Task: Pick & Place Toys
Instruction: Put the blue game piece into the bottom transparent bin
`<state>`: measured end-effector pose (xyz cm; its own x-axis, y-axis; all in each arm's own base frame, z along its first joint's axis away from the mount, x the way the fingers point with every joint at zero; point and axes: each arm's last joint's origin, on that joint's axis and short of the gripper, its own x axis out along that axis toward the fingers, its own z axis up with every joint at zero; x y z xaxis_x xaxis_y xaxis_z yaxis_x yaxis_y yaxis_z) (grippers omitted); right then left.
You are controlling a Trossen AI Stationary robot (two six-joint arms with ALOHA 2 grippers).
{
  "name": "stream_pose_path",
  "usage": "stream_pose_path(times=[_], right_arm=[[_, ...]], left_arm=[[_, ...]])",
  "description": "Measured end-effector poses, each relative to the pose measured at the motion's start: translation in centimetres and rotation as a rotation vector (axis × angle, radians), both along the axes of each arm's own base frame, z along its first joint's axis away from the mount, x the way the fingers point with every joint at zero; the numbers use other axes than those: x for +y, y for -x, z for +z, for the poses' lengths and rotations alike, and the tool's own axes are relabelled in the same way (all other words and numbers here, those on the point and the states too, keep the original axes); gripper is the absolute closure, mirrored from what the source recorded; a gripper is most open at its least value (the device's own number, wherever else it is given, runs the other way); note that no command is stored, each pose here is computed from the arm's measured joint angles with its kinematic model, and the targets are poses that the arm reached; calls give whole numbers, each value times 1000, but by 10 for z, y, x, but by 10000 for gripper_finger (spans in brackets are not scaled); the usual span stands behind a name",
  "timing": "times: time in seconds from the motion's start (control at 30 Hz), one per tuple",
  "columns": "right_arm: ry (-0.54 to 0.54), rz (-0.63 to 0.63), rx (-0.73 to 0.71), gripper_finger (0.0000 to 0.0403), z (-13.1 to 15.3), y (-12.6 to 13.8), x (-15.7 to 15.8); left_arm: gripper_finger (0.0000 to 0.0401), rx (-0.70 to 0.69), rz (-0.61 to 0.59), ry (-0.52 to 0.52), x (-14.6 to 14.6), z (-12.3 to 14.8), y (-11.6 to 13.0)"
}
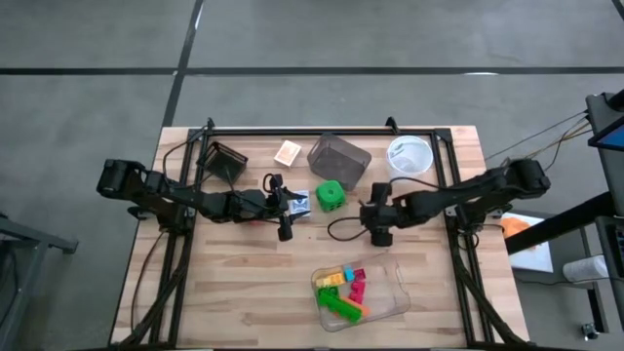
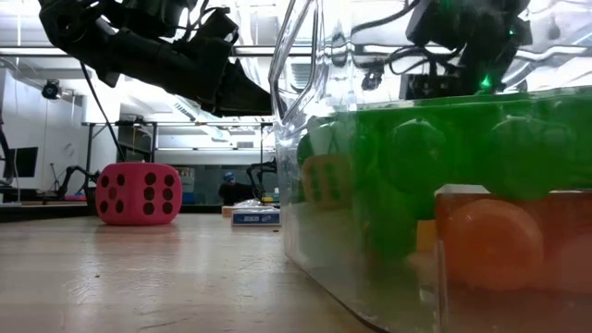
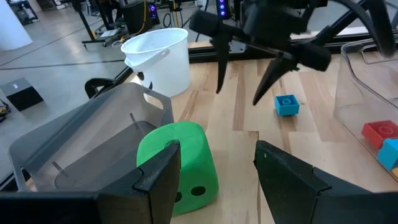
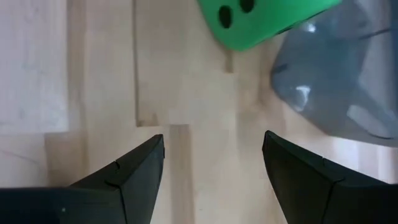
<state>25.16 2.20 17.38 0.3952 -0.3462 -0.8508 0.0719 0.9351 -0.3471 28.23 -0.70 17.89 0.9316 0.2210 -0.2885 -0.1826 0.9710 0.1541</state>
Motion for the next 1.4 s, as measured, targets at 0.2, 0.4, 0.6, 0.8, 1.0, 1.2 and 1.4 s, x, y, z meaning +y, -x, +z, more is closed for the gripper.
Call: stream_pose_path(times=[0.2,0.4,0.6,0.8,1.0,1.2,1.4], right_arm=[[-109,45,47,135,-9,-2,6],[-262,96,71,135,-11,-2,10],[-324,94,128,135,-13,3,12],[-367,106,159,135,-13,6,13],[-394,105,217,135,-16,10,13],[-386,96,270,135,-30,7,13],[-347,89,302,150,-40,5,13]], left_arm=[[193,0,0,0,0,0,0],[193,0,0,0,0,0,0],[193,6,0,0,0,-1,0],[193,8,0,0,0,-1,0],[193,8,0,-1,0,-1,0],[193,8,0,-1,0,-1,0],[193,8,-1,-1,0,-1,0]])
